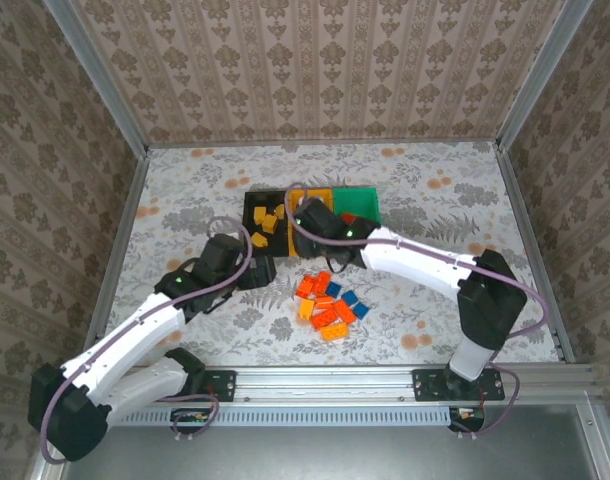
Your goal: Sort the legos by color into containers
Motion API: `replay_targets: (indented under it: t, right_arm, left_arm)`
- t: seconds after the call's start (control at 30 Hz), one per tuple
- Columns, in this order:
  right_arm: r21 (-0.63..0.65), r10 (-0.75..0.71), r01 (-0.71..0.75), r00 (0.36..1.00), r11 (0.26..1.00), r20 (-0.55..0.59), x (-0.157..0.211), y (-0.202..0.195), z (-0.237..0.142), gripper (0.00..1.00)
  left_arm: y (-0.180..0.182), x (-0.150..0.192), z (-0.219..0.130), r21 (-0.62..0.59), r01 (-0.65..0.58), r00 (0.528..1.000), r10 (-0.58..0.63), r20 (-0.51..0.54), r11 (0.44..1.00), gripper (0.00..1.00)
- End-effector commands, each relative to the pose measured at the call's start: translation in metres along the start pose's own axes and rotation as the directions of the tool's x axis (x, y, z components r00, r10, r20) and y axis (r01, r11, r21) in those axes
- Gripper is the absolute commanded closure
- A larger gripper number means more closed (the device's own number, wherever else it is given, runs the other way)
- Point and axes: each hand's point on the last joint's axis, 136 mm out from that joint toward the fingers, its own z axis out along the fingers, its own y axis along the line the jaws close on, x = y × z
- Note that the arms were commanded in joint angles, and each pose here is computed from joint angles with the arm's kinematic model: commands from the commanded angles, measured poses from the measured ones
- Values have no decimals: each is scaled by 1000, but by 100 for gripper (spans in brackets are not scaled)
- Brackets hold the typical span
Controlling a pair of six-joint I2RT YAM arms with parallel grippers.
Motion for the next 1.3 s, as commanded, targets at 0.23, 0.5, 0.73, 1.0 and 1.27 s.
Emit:
replay_targets:
  t: [0.23,0.5,0.73,1.0,1.27]
  right_arm:
    - [103,119,-109,987,989,-106,-33,-29,69,58]
    - [58,163,-161,986,985,-33,-53,-28,49,25]
    - [44,189,-189,982,981,7,-33,-44,11,22]
    - [57,242,-243,970,968,34,-4,-69,-21,22]
    - [55,295,-299,953,953,76,13,-85,-45,22]
  left_arm:
    - [-33,31,26,100,-50,997,55,-48,994,0]
    - [-59,53,42,141,-160,977,177,-121,977,8]
    - [-85,78,58,169,-299,922,330,-201,939,11]
    - [-80,97,69,92,-399,875,409,-259,912,24]
    - [-79,113,78,75,-442,847,443,-295,894,36]
